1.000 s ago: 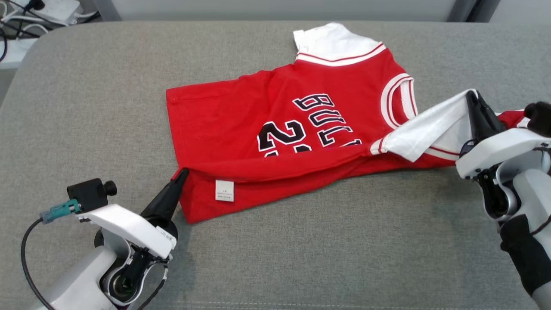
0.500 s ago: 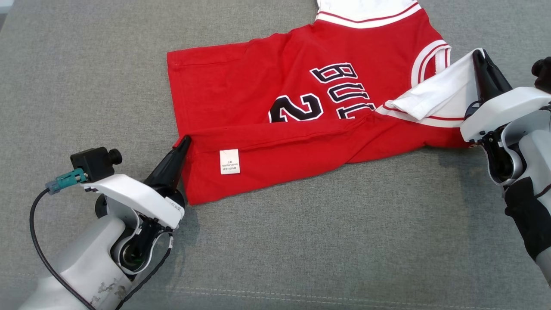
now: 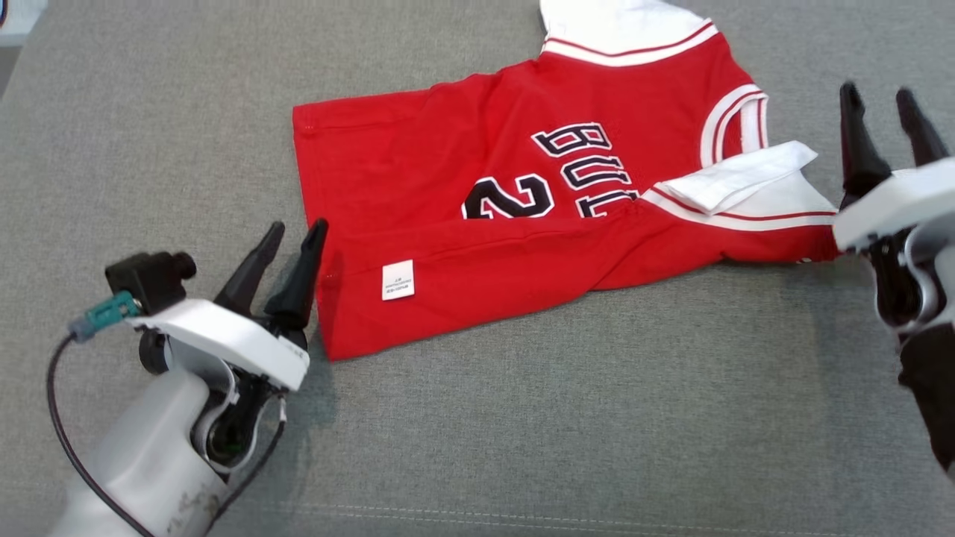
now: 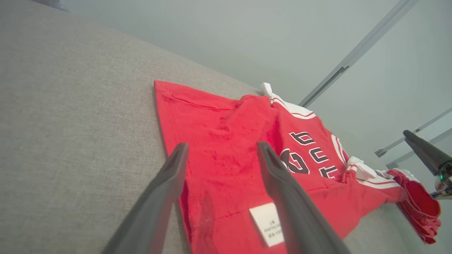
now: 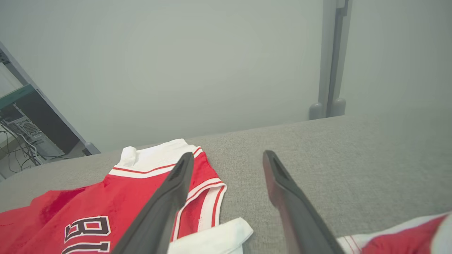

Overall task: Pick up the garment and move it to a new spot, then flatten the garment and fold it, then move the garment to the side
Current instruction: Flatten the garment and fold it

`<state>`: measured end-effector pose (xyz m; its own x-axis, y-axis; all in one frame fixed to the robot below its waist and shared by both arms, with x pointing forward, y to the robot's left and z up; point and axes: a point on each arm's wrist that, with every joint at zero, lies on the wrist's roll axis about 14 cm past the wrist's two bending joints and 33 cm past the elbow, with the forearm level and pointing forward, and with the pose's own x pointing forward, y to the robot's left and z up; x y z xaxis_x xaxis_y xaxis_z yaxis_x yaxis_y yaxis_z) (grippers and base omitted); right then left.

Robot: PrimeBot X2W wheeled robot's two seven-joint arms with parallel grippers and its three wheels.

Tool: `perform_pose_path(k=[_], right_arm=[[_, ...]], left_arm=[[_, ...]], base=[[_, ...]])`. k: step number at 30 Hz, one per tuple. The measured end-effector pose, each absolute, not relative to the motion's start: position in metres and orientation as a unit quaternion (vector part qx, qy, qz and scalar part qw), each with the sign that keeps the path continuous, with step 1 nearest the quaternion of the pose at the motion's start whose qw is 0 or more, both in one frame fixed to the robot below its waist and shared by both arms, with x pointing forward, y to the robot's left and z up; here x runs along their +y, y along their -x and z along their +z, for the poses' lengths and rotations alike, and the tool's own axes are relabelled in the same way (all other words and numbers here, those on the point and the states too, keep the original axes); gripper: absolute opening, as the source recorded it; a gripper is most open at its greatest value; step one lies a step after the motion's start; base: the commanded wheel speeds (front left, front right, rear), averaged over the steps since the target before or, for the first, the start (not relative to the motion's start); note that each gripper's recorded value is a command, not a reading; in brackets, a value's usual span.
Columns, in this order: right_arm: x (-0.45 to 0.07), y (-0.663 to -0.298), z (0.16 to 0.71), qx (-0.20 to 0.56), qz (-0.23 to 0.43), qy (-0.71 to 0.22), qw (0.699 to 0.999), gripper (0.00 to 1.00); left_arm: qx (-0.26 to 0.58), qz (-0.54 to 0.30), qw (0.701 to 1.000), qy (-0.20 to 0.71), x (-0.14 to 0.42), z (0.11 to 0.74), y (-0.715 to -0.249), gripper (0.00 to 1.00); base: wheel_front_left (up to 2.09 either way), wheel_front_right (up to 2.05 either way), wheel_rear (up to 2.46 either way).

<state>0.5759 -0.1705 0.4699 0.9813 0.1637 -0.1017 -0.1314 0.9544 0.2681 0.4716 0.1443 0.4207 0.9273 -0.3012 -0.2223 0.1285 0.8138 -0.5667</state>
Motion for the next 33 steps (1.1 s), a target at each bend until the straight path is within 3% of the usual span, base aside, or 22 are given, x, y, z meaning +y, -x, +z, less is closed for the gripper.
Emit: perform_pose_path(k=[16, 33], right_arm=[[-0.179, -0.477, 0.424, 0.129, 0.055, -0.149, 0.979, 1.00], [-0.158, -0.486, 0.400, 0.156, 0.062, -0.183, 0.969, 1.00]], left_arm=[[0.117, -0.080, 0.949, 0.280, 0.131, 0.424, -0.421, 1.00], [0.138, -0.068, 0.953, 0.260, 0.135, 0.404, -0.409, 1.00]], base=[[0.00, 0.00, 0.00], [0.00, 0.00, 0.00]])
